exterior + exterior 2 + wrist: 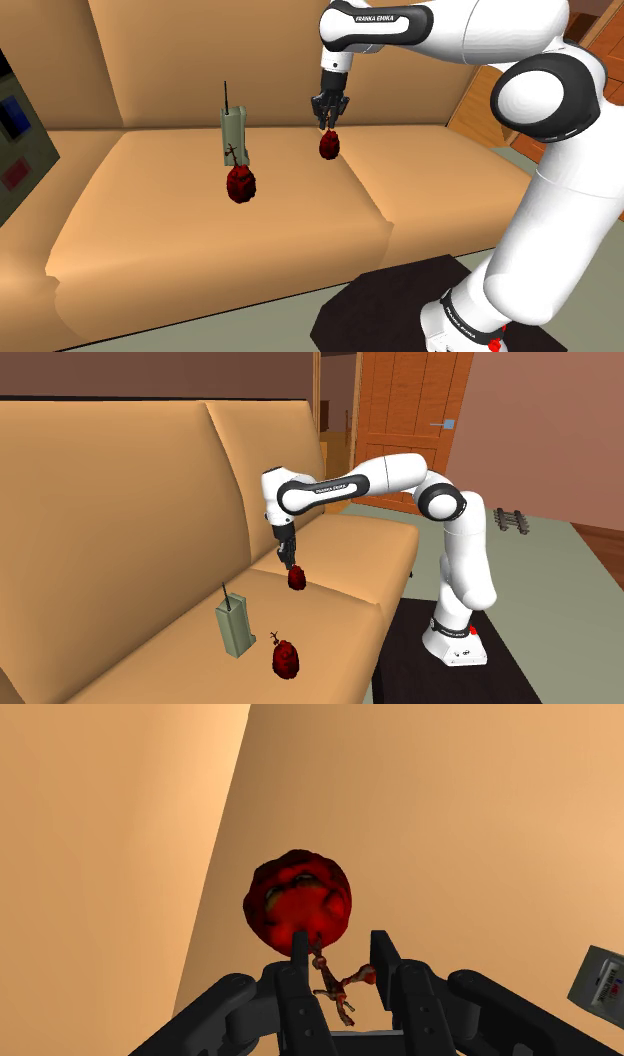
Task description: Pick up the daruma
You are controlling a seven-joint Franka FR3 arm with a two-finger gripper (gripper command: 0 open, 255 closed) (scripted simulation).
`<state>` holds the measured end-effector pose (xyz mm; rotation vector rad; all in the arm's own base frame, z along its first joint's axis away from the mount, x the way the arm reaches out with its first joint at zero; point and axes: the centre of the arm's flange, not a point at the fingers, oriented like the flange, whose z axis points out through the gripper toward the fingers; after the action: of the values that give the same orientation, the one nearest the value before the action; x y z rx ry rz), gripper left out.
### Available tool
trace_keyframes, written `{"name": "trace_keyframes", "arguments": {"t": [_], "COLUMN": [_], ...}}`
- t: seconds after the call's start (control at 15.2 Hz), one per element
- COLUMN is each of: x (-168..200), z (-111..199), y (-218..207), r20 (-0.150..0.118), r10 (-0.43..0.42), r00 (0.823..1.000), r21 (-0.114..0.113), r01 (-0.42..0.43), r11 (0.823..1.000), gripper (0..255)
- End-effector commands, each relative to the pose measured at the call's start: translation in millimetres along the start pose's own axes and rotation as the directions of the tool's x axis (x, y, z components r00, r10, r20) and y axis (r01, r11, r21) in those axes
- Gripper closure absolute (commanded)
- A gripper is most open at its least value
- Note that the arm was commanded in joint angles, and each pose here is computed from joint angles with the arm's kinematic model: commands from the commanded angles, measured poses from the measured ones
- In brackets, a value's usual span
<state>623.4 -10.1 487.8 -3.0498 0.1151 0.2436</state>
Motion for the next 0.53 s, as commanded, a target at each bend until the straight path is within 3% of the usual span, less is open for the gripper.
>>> {"name": "trace_keyframes", "arguments": {"t": [0.0,0.46], "x": [0,-1], "z": [0,-10], "y": [0,-1], "r20": [0.001,0.001], "r10": [0.0,0.0], "r00": [1.0,1.0], "r21": [0.0,0.0], "r01": [0.0,0.0], "r11": [1.0,1.0], "gripper": [255,255]}}
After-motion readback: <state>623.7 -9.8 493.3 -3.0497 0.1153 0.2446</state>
